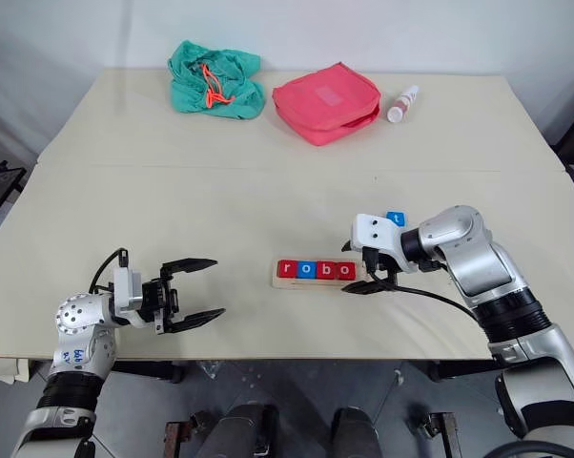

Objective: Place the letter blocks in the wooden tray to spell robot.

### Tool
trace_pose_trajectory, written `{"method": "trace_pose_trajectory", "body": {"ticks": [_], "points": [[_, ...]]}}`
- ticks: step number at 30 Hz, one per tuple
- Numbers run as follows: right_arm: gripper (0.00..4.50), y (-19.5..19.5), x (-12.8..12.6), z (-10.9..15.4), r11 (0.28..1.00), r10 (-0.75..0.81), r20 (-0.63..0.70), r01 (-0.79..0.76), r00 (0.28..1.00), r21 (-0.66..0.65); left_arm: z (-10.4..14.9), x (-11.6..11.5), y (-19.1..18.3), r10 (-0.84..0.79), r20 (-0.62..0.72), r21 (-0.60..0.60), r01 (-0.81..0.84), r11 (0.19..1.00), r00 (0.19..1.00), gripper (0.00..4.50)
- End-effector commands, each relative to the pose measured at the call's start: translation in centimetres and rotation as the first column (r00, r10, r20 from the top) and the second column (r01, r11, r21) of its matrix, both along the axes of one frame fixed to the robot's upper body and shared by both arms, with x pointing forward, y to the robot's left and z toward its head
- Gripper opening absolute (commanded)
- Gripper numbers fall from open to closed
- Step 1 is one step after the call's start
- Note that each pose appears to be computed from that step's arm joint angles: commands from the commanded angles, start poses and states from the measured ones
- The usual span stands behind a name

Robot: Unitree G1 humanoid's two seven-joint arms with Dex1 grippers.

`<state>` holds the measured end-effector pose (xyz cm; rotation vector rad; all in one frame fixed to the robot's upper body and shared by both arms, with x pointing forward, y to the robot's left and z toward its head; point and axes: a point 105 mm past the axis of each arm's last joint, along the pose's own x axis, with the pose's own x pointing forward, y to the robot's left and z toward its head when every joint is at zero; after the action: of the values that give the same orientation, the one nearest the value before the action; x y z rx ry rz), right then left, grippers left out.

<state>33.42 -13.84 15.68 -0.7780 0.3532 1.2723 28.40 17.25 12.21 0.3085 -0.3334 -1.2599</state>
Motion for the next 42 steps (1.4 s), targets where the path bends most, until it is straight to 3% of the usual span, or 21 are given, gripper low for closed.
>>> {"method": "trace_pose_trajectory", "body": {"ticks": [1,10,11,14,24,34,42], "points": [[4.46,-1.9,-0.7,1.7,0.994,-0.086,0.034,0.083,0.996,0.07,0.6,0.2,0.0,-0.001,0.032,-0.005,0.001,1.0,0.999,4.5],[4.46,-3.2,-1.0,0.3,0.953,-0.262,0.013,0.257,0.965,0.163,0.7,1.0,-0.6,-0.026,0.034,-0.009,0.026,1.0,0.999,4.5],[4.29,-3.2,-1.1,0.2,0.949,-0.271,0.008,0.265,0.963,0.173,0.8,1.1,-0.7,-0.03,0.034,-0.009,0.03,1.0,0.999,4.5],[3.52,-3.2,-1.2,-0.1,0.943,-0.283,0.006,0.277,0.959,0.184,0.8,1.2,-0.7,-0.035,0.035,-0.008,0.036,0.999,0.999,4.5],[0.02,-2.7,-0.7,-1.3,0.949,-0.275,-0.018,0.274,0.961,0.156,0.7,0.8,-0.4,-0.03,0.036,-0.004,0.03,1.0,0.999,4.5],[0.02,-1.7,0.0,-2.0,0.955,-0.25,-0.033,0.252,0.968,0.155,0.6,0.2,0.1,-0.005,0.034,-0.002,0.005,1.0,0.999,4.5],[0.02,-1.7,0.2,-1.1,0.948,-0.265,-0.012,0.263,0.964,0.178,0.5,0.1,0.1,0.005,0.033,-0.004,-0.005,1.0,0.999,4.5]]}}
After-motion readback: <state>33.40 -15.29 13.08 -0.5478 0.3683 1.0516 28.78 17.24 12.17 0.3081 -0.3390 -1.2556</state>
